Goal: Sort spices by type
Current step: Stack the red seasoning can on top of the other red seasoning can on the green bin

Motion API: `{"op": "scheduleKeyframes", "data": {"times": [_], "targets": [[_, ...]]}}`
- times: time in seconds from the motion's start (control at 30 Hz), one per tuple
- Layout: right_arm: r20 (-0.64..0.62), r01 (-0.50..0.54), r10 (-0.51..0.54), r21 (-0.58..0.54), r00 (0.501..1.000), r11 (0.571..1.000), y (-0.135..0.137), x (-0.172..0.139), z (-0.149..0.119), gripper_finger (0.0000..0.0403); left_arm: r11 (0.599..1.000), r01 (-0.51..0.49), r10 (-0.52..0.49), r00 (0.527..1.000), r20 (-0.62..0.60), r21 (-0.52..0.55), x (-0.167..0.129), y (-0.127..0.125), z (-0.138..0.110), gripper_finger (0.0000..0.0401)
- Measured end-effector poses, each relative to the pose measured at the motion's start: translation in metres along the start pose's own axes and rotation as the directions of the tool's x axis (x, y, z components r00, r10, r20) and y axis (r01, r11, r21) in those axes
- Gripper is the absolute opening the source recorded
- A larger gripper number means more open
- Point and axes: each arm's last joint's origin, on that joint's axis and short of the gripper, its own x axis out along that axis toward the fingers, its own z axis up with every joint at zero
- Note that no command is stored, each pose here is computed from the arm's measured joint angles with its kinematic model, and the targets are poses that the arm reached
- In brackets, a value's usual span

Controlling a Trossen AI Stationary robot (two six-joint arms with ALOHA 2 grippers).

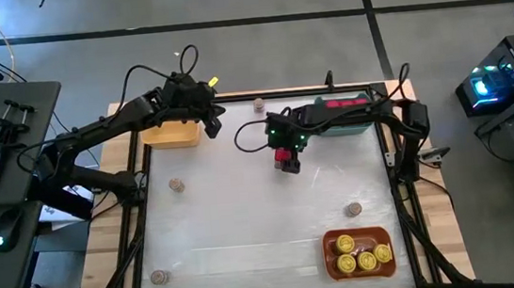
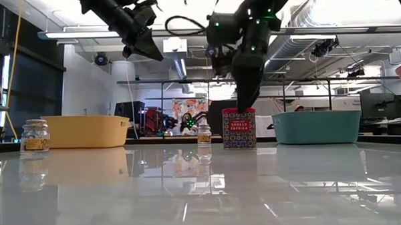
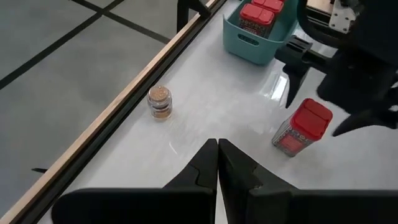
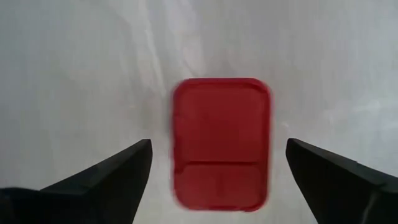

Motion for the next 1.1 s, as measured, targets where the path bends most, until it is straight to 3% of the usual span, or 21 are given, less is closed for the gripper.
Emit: {"op": "scheduleKeyframes", "data": {"times": [0.17,0.33,0.5,0.7,0.8,1.0,1.1], "targets": [[-0.004,0.005,-0.004,0.055,1.000,0.998,-0.001,0.007,0.002,0.0304,0.999,-0.001,0.001,1.000,0.000,0.034,0.000,0.000,0.000,0.0000],[-0.005,0.000,0.000,0.084,1.000,0.997,-0.001,0.008,0.002,0.0215,0.998,-0.002,0.002,1.000,0.001,0.061,0.000,0.000,0.000,0.0000],[-0.003,-0.014,0.015,0.250,1.000,0.968,-0.013,-0.003,0.001,0.0215,0.998,-0.002,0.002,1.000,0.004,0.070,0.000,0.000,0.000,0.0000],[0.080,0.034,-0.072,0.402,0.994,0.915,-0.045,-0.077,-0.008,0.0215,0.998,-0.013,0.011,0.999,0.034,0.066,0.000,0.003,0.003,0.0000],[0.090,0.088,-0.159,0.534,0.983,0.841,-0.071,-0.109,-0.026,0.0215,0.998,-0.022,0.020,0.999,0.042,0.060,-0.001,0.007,0.004,0.0000],[-0.002,0.134,-0.236,0.827,0.972,0.545,-0.126,-0.136,-0.071,0.0215,0.996,-0.035,0.030,0.998,0.063,0.080,-0.001,0.010,0.006,0.0000],[-0.008,0.127,-0.248,0.876,0.969,0.466,-0.145,-0.140,-0.081,0.0215,0.996,-0.035,0.030,0.997,0.067,0.087,-0.001,0.010,0.007,0.0000]]}}
